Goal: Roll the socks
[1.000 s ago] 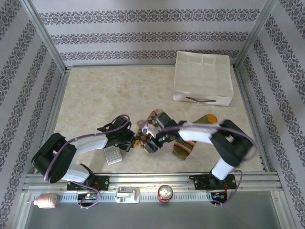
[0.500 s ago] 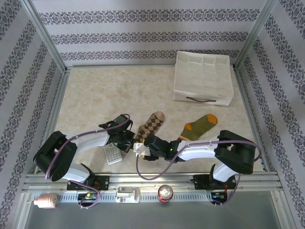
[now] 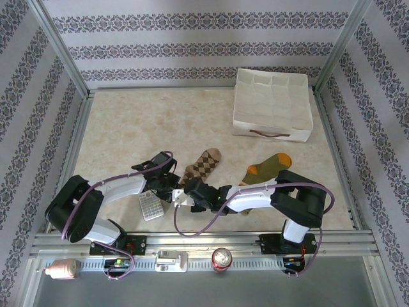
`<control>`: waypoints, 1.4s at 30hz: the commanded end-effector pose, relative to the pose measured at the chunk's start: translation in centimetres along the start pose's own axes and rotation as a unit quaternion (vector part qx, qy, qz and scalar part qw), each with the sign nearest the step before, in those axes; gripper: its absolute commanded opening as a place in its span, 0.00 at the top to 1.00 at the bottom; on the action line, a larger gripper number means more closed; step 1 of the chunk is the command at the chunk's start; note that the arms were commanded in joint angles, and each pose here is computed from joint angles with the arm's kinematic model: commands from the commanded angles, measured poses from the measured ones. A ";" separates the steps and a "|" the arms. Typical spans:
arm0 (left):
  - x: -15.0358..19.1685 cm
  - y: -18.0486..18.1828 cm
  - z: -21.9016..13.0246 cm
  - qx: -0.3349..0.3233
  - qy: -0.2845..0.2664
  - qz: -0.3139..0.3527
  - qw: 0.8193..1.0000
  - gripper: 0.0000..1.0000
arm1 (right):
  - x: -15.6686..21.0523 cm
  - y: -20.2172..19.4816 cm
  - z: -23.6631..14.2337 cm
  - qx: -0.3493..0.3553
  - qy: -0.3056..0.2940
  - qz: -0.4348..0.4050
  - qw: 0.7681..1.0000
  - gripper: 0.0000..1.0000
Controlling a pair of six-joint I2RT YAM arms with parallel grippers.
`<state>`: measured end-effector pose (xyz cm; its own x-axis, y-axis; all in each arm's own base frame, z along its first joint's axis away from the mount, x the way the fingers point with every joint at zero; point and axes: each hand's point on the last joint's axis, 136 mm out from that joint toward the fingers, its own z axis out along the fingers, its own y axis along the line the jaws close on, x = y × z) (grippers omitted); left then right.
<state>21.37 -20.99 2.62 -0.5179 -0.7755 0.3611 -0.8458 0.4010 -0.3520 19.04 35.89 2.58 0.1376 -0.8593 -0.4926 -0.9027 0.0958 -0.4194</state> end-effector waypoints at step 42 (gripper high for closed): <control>-0.8 -1.8 2.4 0.070 0.003 0.058 0.996 0.82 | 9.6 2.0 2.1 -0.351 0.112 0.515 0.774 1.00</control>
<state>24.47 -21.73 2.29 -0.5953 -0.7381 0.3176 -0.7515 0.3715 -0.5453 22.55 34.14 2.62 -0.7289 -0.5405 -0.4201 -0.6314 0.2939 0.7176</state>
